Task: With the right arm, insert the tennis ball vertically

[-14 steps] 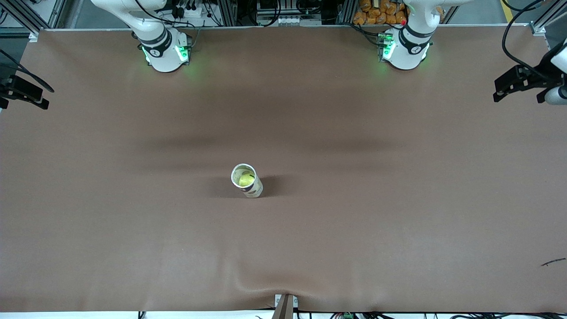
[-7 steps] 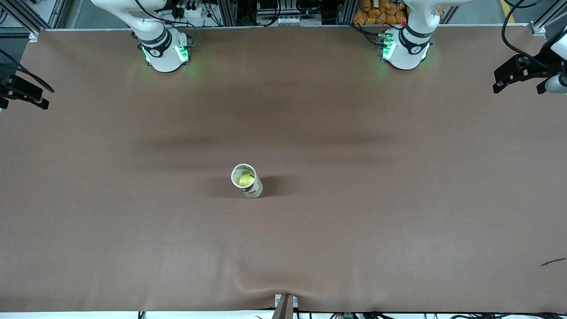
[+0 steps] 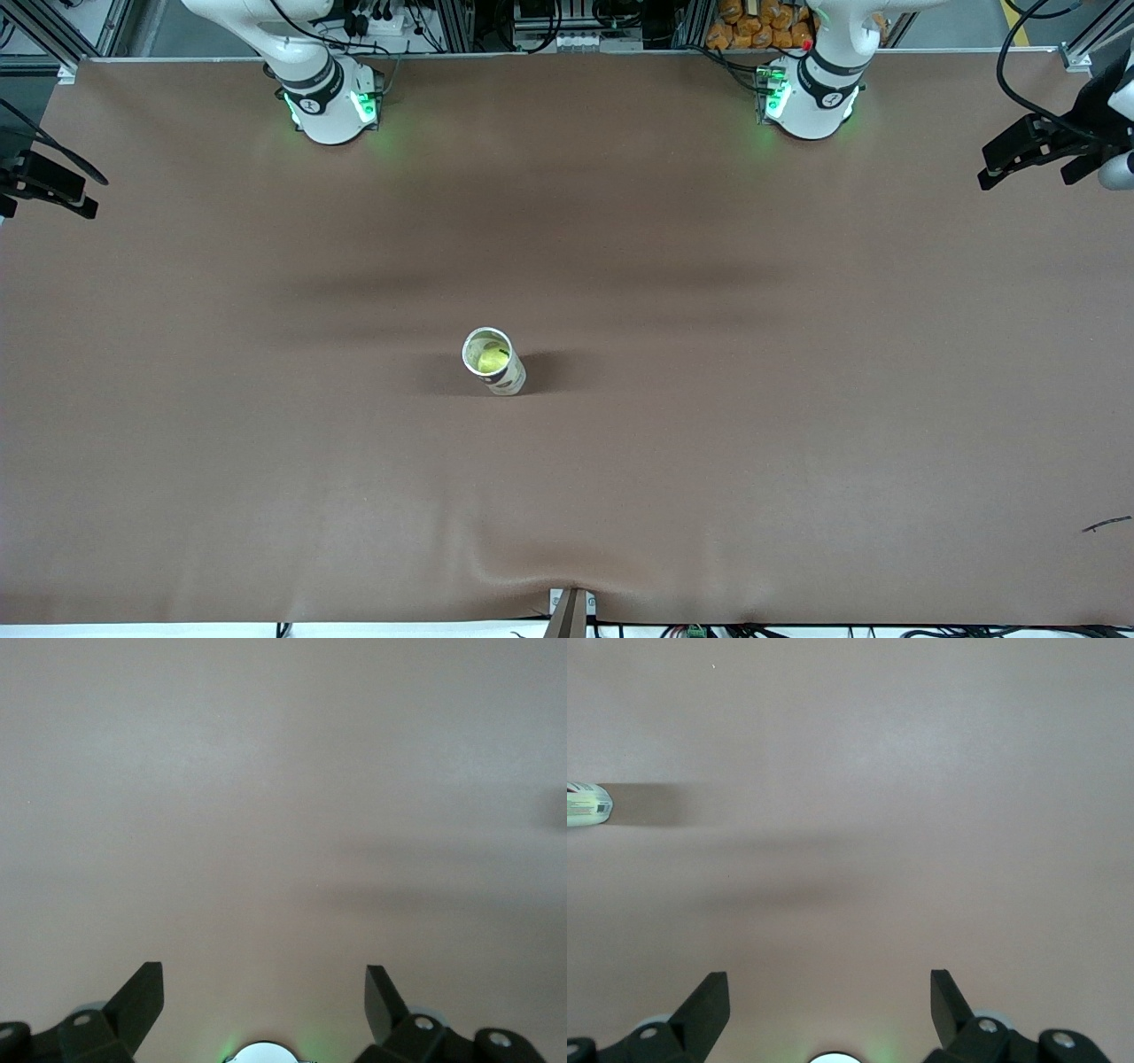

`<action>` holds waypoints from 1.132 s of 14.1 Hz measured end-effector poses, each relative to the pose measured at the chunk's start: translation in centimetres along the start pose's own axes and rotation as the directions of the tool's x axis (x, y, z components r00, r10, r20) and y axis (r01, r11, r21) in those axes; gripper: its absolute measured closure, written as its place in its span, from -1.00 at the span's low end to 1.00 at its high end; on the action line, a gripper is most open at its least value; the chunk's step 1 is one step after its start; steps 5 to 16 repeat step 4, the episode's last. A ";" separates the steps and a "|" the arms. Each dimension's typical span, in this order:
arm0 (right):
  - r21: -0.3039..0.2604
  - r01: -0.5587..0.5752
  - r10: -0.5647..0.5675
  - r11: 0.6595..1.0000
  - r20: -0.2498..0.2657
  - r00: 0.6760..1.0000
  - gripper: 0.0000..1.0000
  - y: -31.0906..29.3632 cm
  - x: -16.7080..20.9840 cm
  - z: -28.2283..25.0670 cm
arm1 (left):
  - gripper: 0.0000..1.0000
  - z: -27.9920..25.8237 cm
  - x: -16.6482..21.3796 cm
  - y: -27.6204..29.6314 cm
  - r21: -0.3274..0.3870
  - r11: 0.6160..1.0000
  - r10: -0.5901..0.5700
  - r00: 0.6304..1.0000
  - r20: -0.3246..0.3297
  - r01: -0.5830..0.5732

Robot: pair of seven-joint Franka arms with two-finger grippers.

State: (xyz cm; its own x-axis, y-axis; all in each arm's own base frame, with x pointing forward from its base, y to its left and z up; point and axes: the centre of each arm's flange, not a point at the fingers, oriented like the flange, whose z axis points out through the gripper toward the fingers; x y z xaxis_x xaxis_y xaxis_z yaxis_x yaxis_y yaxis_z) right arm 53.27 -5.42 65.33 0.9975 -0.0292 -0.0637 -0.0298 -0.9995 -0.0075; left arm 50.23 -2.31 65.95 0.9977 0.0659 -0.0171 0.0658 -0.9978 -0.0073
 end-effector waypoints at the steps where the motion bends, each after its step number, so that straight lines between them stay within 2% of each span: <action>1: 0.000 0.000 0.000 1.000 0.000 1.000 -1.00 0.0 0.0 0.0 | -1.00 0.0 0.0 0.0 0.000 1.000 -0.001 1.000 0.000 0.001; 16: 0.000 0.000 0.000 1.000 0.000 1.000 -1.00 0.0 0.0 0.0 | -1.00 0.0 0.0 0.2 0.000 1.000 0.000 1.000 0.000 0.000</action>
